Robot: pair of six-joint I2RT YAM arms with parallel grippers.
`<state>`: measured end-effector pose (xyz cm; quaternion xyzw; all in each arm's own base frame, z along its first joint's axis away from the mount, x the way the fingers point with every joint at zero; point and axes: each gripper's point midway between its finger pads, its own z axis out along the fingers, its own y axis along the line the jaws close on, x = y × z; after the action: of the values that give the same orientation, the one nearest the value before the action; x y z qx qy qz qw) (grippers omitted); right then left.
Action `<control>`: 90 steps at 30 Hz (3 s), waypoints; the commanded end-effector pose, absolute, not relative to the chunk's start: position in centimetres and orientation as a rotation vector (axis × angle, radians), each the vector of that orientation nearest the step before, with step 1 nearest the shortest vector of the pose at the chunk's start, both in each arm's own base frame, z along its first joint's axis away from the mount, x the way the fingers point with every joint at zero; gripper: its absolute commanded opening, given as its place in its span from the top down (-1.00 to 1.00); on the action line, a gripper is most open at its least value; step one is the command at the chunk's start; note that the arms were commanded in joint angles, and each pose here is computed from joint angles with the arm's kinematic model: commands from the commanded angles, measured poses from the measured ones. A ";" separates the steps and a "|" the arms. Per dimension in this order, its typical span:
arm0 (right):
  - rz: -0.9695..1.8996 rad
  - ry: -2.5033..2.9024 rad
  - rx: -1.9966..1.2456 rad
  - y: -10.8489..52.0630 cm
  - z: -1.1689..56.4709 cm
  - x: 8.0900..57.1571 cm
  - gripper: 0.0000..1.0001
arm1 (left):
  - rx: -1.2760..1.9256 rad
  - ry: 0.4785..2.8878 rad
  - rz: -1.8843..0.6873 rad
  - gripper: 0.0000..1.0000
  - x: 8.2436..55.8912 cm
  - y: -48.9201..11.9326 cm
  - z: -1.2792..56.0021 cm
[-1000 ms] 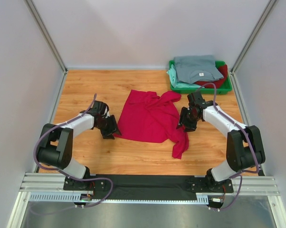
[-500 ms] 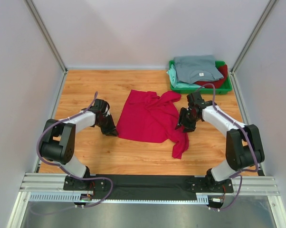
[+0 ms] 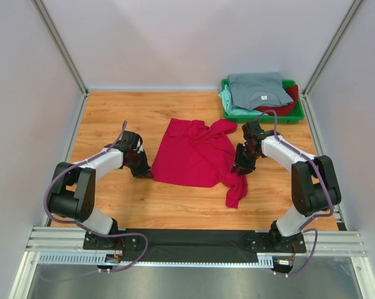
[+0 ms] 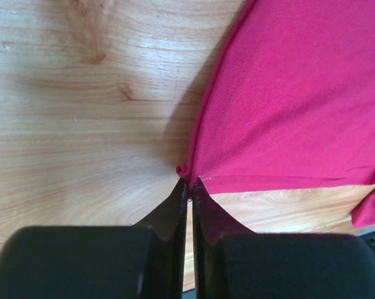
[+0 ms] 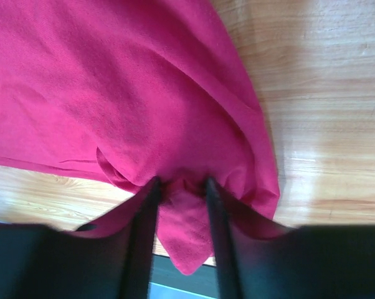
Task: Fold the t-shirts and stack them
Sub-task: Flatten the tshirt out
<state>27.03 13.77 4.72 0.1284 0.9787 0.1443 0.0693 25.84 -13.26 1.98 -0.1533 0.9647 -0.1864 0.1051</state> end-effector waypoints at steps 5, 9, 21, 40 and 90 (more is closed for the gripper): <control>0.451 2.893 0.375 14.1 6.9 28.0 0.70 | -0.393 2.791 -0.542 1.00 25.9 -12.8 4.0; 0.384 2.840 0.378 13.1 9.3 28.5 0.99 | -0.373 2.748 -0.546 1.00 25.9 -12.6 5.9; 0.143 2.606 0.258 8.9 19.4 29.8 0.99 | -0.343 2.521 -0.401 1.00 25.4 -9.5 15.2; 0.532 2.805 0.051 18.2 11.9 15.0 -0.46 | -0.366 2.551 -0.396 1.00 20.7 -8.5 13.6; 0.297 2.807 1.145 13.2 1.6 18.3 0.48 | -0.327 2.577 -0.492 1.00 20.2 -9.8 13.3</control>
<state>17.71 13.33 1.38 0.3649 0.9262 0.0892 0.0323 19.89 -9.71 12.86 -0.1263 0.9476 -0.1747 0.2358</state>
